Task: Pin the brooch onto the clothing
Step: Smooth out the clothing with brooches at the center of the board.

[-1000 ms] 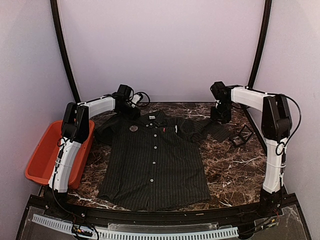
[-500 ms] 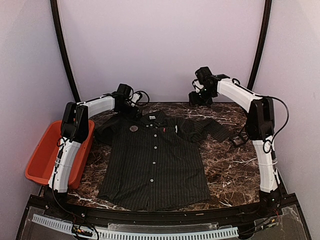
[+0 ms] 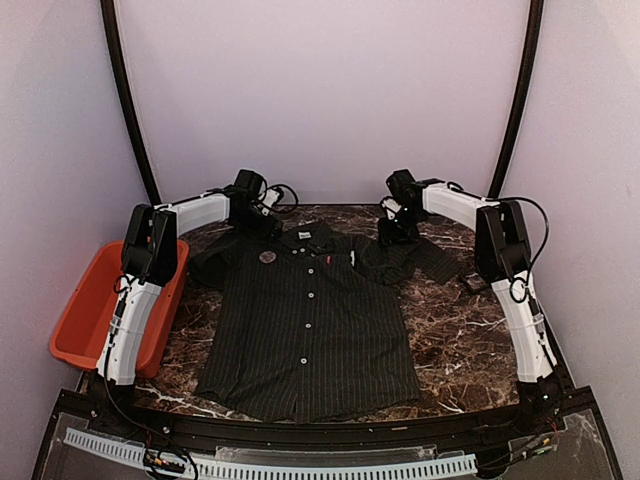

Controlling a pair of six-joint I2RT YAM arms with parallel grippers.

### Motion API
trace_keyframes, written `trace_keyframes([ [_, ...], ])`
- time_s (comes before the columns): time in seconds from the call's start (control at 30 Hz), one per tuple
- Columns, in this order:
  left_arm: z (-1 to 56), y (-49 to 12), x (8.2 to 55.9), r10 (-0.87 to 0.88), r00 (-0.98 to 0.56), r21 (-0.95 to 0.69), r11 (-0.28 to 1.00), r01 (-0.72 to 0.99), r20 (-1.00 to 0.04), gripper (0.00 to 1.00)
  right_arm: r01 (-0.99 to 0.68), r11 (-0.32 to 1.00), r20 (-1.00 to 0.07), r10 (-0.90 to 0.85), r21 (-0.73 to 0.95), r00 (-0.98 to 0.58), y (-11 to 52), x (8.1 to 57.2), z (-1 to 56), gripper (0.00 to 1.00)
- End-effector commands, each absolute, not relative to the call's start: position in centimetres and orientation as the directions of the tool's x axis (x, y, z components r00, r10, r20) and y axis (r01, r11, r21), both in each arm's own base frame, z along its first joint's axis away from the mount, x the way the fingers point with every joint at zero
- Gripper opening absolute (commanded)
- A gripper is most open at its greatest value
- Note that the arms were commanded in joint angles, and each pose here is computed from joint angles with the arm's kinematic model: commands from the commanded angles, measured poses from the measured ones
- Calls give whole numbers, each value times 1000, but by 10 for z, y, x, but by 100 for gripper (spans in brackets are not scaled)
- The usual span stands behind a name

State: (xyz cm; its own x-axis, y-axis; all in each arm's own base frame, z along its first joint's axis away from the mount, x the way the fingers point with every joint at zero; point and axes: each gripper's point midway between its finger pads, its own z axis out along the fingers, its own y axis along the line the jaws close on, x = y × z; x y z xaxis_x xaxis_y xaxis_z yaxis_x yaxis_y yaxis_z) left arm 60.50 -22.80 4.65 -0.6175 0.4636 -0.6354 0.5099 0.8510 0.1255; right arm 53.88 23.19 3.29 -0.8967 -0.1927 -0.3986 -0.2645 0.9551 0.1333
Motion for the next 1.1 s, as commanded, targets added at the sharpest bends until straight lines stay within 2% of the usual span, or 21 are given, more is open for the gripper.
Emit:
trace_keyframes([
  [0.0,55,-216,597,458,-647,124,861,493,-609,80,-283,942,-387,-195,183,-901,242,531,31,39],
  [0.1,47,-214,595,463,-659,122,860,495,-593,71,-277,941,-359,-195,193,-913,241,522,21,7],
  [0.13,44,-213,593,467,-662,122,859,498,-586,67,-264,947,-348,-189,181,-918,237,519,18,0],
  [0.2,37,-211,592,468,-673,118,860,497,-572,54,-219,966,-330,-165,135,-930,224,516,14,0],
  [0.27,33,-208,591,465,-682,115,862,493,-564,26,-143,986,-326,-107,89,-939,204,515,15,0],
  [0.3,32,-207,592,463,-684,114,864,491,-564,19,-95,993,-329,-70,62,-942,191,516,17,0],
  [0.33,30,-203,593,461,-691,130,870,476,-557,6,-56,997,-337,-38,43,-941,179,517,21,0],
  [0.37,29,-201,594,459,-693,132,872,471,-556,3,-20,999,-346,-10,26,-938,168,518,25,0],
  [0.5,28,-199,598,449,-696,142,880,453,-560,1,76,996,-415,49,-50,-909,136,527,49,0],
  [0.8,34,-193,607,432,-693,169,893,416,-577,1,165,977,-541,65,-139,-839,110,561,80,0],
  [1.07,67,-193,625,366,-647,174,923,343,-669,1,113,994,-702,81,0,-708,138,592,122,0],
])
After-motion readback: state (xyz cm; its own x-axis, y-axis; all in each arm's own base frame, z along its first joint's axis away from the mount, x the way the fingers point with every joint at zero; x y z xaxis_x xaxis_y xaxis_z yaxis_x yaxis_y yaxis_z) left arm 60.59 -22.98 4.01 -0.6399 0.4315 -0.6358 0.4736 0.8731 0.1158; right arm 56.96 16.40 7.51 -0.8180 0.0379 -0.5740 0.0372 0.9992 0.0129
